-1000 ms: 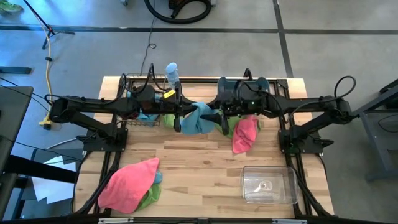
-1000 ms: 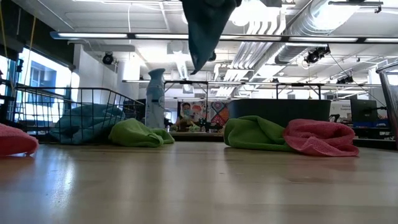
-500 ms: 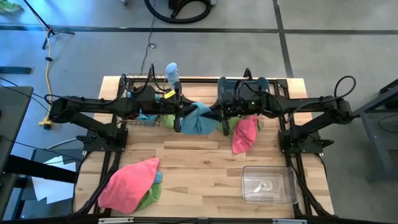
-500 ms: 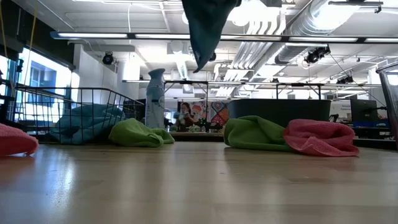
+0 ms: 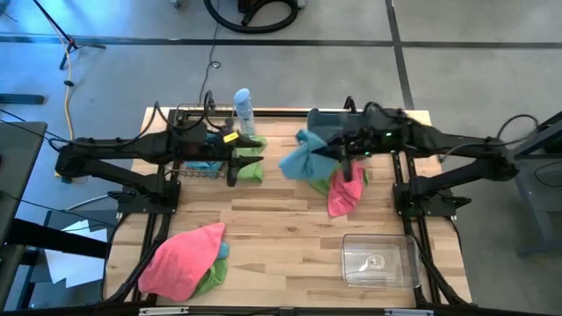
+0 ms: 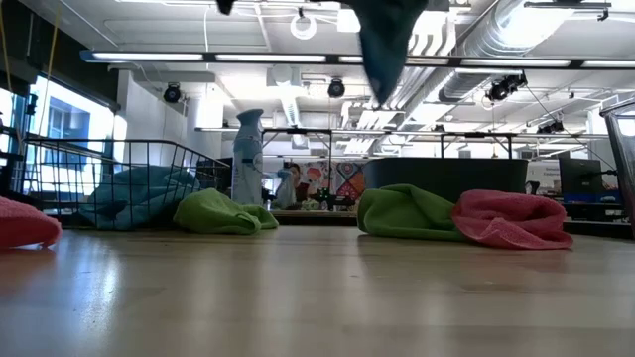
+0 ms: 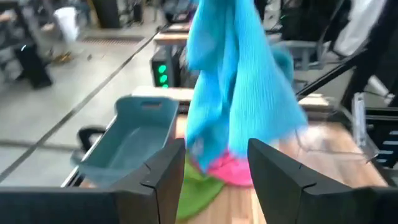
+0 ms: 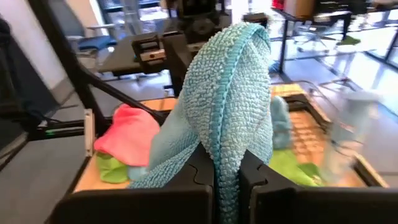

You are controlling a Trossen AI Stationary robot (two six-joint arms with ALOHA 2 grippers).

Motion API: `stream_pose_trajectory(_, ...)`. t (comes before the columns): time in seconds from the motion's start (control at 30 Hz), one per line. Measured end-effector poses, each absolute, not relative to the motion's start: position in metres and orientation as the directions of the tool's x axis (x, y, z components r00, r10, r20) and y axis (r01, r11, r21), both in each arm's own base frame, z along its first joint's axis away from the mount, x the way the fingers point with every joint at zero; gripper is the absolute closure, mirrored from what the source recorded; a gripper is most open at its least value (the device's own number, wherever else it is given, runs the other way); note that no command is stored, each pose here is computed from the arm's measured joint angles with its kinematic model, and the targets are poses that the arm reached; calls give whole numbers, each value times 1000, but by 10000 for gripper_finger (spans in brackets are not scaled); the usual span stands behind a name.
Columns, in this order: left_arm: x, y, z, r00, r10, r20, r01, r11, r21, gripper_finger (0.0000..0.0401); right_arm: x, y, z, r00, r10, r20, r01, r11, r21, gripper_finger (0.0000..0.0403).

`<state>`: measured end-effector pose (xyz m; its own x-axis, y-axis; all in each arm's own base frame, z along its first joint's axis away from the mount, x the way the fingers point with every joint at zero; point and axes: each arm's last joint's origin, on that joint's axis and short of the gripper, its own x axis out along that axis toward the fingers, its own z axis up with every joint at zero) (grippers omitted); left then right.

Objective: Sort microfiber towel by color & place in baskets
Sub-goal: Put the top blue towel into the wire basket

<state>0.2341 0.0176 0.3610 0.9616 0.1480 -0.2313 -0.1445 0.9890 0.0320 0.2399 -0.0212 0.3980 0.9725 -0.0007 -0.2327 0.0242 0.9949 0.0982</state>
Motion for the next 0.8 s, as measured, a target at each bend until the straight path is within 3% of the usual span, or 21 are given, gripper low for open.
stream_pose_trajectory(0.13, 217, 18, 362, 936, 206, -286, -217, 976, -6, 231, 210, -22, 408, 968, -74, -239, 96, 992, 83, 402)
stream_pose_trajectory(0.4, 206, 18, 368, 938, 228, -263, -246, 968, -38, 231, 170, -20, 417, 963, -130, -237, 153, 985, 82, 402)
stream_pose_trajectory(0.8, 217, 19, 372, 955, 230, -190, -253, 961, -109, 231, 180, -20, 417, 970, -94, -225, 119, 988, 97, 402)
